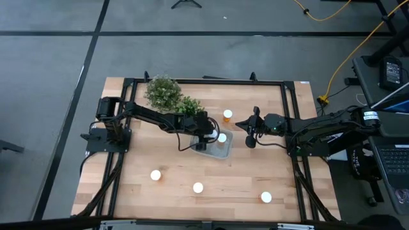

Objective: Pick and place pill bottles into a basket
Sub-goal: Put the orange pill bottle into the grey bin

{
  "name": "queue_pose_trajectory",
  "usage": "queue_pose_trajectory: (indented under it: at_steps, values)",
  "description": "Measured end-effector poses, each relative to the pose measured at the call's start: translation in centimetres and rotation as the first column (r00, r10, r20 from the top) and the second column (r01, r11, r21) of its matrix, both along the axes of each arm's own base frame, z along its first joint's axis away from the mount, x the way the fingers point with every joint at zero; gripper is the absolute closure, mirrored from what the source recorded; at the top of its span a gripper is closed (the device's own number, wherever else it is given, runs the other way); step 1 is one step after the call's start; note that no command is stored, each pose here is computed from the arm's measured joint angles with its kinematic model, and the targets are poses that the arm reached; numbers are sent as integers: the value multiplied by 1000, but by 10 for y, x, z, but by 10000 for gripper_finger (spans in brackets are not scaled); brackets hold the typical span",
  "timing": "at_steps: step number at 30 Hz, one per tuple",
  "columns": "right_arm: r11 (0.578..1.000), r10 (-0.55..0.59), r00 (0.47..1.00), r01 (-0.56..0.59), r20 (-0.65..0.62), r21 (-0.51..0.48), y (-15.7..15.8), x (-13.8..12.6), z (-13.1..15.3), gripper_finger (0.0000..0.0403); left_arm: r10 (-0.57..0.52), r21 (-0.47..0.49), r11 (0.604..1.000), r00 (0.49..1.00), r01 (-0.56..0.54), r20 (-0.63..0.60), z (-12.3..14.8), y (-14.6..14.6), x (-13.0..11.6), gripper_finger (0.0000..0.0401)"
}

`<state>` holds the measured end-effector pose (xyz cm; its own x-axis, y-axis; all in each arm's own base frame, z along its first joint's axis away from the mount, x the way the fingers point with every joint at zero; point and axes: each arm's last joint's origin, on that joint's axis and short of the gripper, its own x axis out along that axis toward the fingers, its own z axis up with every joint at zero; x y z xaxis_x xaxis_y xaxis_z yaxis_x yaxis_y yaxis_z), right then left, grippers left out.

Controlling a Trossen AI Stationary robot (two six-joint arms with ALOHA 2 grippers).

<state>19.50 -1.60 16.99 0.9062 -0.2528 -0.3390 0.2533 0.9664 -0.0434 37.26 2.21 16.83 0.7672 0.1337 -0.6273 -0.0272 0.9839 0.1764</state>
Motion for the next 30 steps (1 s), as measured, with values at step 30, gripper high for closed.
queue_pose_trajectory:
  at_steps: [30]
  values:
    - [1000,4,1000,-4,-12,-8,0,0,-1,386,-128,-66,990,991,125,-45,129,-33,-117,197]
